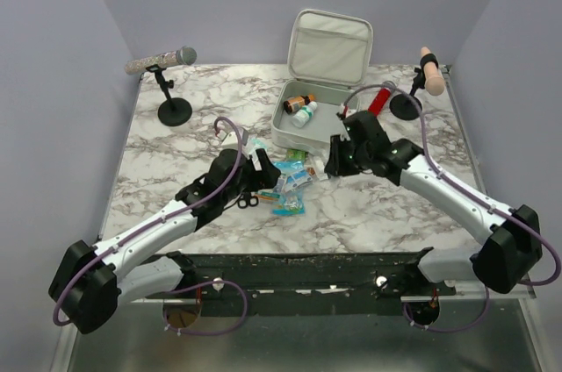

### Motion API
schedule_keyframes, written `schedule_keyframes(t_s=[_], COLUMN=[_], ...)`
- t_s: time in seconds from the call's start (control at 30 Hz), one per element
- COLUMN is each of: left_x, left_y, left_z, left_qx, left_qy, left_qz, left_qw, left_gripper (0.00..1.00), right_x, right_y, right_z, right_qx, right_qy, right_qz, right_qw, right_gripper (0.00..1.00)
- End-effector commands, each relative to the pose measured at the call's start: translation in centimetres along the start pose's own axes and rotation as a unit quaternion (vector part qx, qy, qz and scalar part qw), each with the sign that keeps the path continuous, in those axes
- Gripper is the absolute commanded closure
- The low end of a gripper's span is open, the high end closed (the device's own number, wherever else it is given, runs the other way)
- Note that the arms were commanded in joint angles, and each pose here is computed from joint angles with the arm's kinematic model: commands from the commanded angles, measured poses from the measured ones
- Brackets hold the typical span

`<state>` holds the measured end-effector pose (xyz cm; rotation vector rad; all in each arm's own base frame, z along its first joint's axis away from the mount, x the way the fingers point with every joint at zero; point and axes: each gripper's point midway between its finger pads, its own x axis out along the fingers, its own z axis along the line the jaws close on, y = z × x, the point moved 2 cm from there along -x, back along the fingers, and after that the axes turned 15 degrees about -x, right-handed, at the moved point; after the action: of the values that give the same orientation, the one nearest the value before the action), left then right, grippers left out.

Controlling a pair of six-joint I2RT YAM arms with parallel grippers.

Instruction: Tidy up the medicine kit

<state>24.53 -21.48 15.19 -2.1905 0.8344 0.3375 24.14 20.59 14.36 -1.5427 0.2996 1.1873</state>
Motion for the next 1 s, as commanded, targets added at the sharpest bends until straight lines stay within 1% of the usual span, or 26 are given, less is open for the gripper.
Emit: schedule_keyframes(t_s=[0.0, 0.07, 0.1, 0.2, 0.33, 0.37, 0.47, 0.67, 0.83, 0.97], left_x=[-0.9, -1.2, -1.4, -1.7, -2.2, -2.2, -2.3, -2.2, -2.1, -2.3], left_y=[-0.8, -1.1, -1.3, -1.7, -2.1, -2.2, -2.2, -2.1, -2.1, -2.5], left_z=[0.3, 0.5, 0.6, 0.8, 0.9, 0.9, 1.1, 1.8, 2.4, 3.2], left_qx=[-0.009, -0.011, -0.012, -0.012, -0.007, -0.006, 0.000, 0.007, 0.010, 0.015], left_qy=[-0.006, -0.008, -0.011, -0.020, -0.026, -0.027, -0.032, -0.047, -0.064, -0.087], left_qz=[-0.029, -0.040, -0.045, -0.053, -0.061, -0.063, -0.063, -0.062, -0.064, -0.078], left_qw=[1.000, 0.999, 0.999, 0.998, 0.998, 0.998, 0.998, 0.997, 0.996, 0.993], left_gripper=[0.10, 0.10, 0.10, 0.10, 0.10, 0.10, 0.10, 0.09, 0.10, 0.09], right_x=[-3.9, -3.8, -3.1, -0.1, 5.1, 6.8, 9.3, 12.8, 16.2, 18.2], right_y=[-8.3, -11.7, -13.2, -17.1, -19.6, -19.6, -19.6, -19.0, -18.3, -17.6], right_z=[-0.9, -1.8, -2.5, -5.3, -8.1, -8.6, -9.7, -11.4, -12.5, -13.5], right_qx=[0.061, 0.098, 0.113, 0.157, 0.195, 0.198, 0.206, 0.238, 0.264, 0.279], right_qy=[0.042, 0.045, 0.049, 0.066, 0.079, 0.083, 0.099, 0.106, 0.109, 0.118], right_qz=[-0.121, -0.154, -0.157, -0.151, -0.128, -0.116, -0.098, -0.086, -0.054, -0.035], right_qw=[0.990, 0.982, 0.980, 0.974, 0.969, 0.970, 0.969, 0.962, 0.957, 0.952], right_gripper=[0.69, 0.68, 0.68, 0.69, 0.69, 0.70, 0.70, 0.70, 0.71, 0.71])
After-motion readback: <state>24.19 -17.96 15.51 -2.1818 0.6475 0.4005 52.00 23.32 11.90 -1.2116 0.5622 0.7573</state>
